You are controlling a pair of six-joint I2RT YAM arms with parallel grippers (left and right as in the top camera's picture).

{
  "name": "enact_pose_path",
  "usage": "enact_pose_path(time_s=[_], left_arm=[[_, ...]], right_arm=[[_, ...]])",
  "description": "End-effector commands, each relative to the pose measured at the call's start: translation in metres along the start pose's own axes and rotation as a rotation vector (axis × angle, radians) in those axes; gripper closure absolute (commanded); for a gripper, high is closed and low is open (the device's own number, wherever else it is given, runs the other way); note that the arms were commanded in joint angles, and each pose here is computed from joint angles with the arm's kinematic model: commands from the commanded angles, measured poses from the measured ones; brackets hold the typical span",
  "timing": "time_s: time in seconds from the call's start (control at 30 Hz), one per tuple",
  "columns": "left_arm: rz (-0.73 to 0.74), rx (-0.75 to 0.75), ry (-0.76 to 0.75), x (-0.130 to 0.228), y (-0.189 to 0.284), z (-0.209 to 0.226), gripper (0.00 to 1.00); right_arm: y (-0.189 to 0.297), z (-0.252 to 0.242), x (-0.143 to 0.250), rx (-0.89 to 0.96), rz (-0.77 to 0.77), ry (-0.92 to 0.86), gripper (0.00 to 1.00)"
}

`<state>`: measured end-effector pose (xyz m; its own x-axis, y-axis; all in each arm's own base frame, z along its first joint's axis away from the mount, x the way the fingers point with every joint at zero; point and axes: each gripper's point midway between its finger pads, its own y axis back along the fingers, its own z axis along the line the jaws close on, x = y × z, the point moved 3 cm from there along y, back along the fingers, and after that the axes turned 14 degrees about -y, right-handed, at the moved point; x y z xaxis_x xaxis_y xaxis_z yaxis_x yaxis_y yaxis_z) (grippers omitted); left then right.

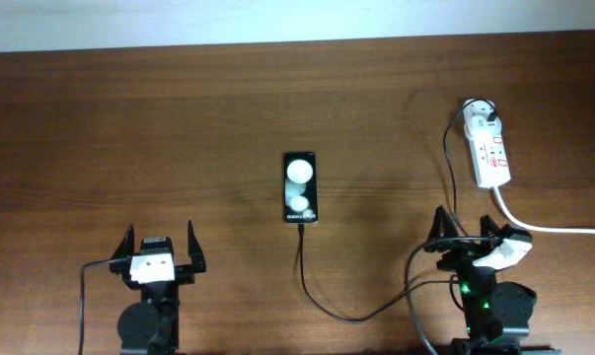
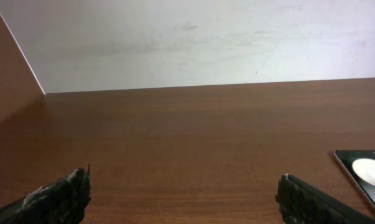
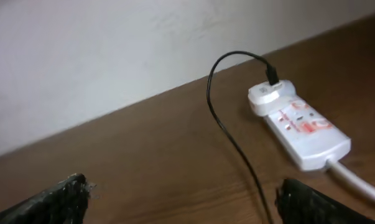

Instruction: Plug charger to phone and switch on socket

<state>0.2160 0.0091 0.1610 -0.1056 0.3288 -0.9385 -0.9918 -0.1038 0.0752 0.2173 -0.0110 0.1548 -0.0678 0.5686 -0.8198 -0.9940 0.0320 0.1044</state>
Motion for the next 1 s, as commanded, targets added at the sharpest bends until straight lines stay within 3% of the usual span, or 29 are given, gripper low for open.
enact_pose_path(time_s=[0.0, 0.97], left_arm=[[0.005, 0.006, -0.017, 0.0024, -0.0005, -0.001, 0.01], [0.005, 0.006, -0.017, 0.0024, -0.0005, -0.001, 0.01]], right_arm=[[-0.0007, 0.0007, 0.0054, -0.014, 0.021, 0.139, 0.01], [-0.0007, -0.0006, 0.0044, -0.004, 0.015, 0.138, 0.01]])
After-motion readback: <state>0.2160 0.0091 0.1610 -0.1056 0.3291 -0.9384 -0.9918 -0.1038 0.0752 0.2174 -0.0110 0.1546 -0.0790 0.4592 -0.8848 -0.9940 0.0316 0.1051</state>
